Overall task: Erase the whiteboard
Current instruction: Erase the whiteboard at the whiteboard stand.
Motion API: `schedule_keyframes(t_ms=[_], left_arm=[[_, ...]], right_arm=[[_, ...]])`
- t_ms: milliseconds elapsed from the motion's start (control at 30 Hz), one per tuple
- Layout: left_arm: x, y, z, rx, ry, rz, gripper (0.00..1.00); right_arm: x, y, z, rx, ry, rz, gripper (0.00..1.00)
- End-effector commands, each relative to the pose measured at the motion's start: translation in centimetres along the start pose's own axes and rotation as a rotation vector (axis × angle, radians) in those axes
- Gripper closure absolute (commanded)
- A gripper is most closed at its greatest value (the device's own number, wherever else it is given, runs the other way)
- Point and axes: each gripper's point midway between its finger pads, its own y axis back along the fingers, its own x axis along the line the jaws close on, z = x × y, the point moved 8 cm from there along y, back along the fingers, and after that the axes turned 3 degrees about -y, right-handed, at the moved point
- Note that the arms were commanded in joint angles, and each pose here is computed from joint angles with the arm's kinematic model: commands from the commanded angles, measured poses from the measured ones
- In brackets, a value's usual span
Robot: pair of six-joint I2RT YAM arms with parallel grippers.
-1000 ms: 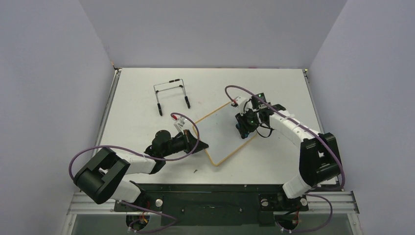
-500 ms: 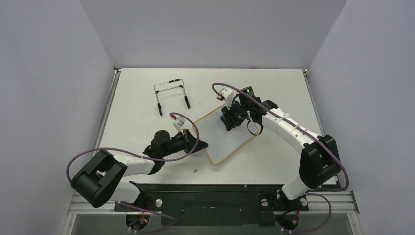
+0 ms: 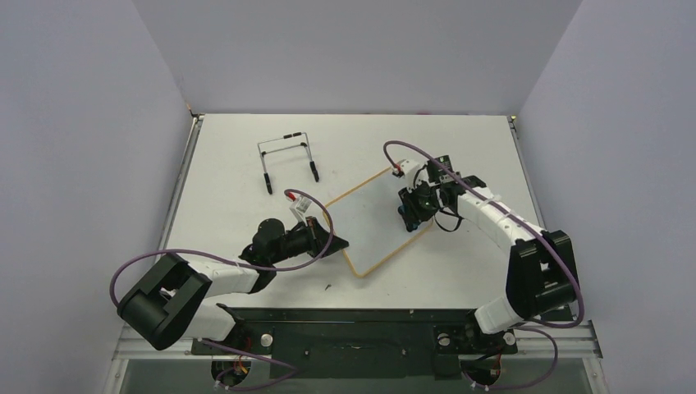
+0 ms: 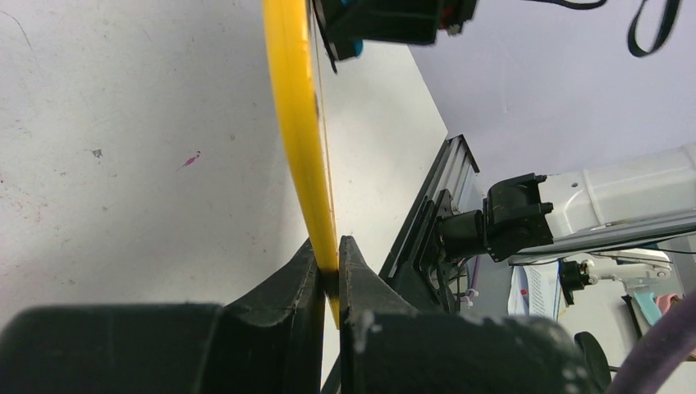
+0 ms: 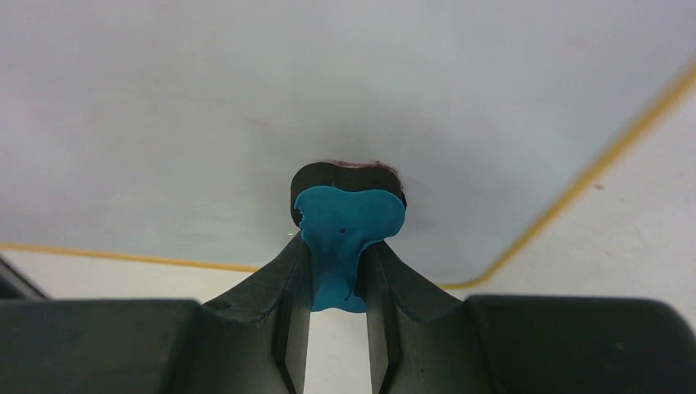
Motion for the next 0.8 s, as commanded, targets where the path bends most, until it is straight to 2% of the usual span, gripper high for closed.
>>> schedule_keyframes(t_ms=[0, 100, 167, 267, 400, 500, 600, 767], left_arm=[[-3.3, -0.1, 2.9, -0.127, -0.139, -0.17, 1.0], [-3.5, 0.0, 2.9, -0.126, -0.141, -0.177, 1.0], [-3.6, 0.0, 2.8, -0.124, -0.143, -0.182, 1.0], [-3.7, 0.0, 2.8, -0.123, -0.147, -0.184, 1.0], [-4.1, 0.0, 2.7, -0.118, -0.15, -0.198, 1.0], [-4.2, 0.1, 2.7, -0.114, -0.157, -0.198, 1.0], [-4.3, 0.1, 2.7, -0.113, -0.163, -0.199, 1.0], [-4.3, -0.3, 2.7, -0.104, -0.15, -0.214, 1.0]], right_arm=[[5.8, 2.0, 1.7, -0.098, 0.197, 0.2, 1.0], [9.1, 1.7, 2.8, -0.098, 0.281, 0.241, 1.0], [9.8, 1.7, 4.2, -0.129, 0.268, 0.233, 1.0], [9.4, 1.8, 7.2, -0.202, 0.232, 0.189, 1.0], [6.5, 1.4, 9.1, -0.252, 0.124, 0.092, 1.0], [2.5, 1.4, 8.9, -0.262, 0.012, -0.019, 1.0], [0.1, 1.5, 7.6, -0.229, -0.015, -0.101, 1.0], [1.6, 0.6, 6.3, -0.14, 0.056, -0.044, 1.0]])
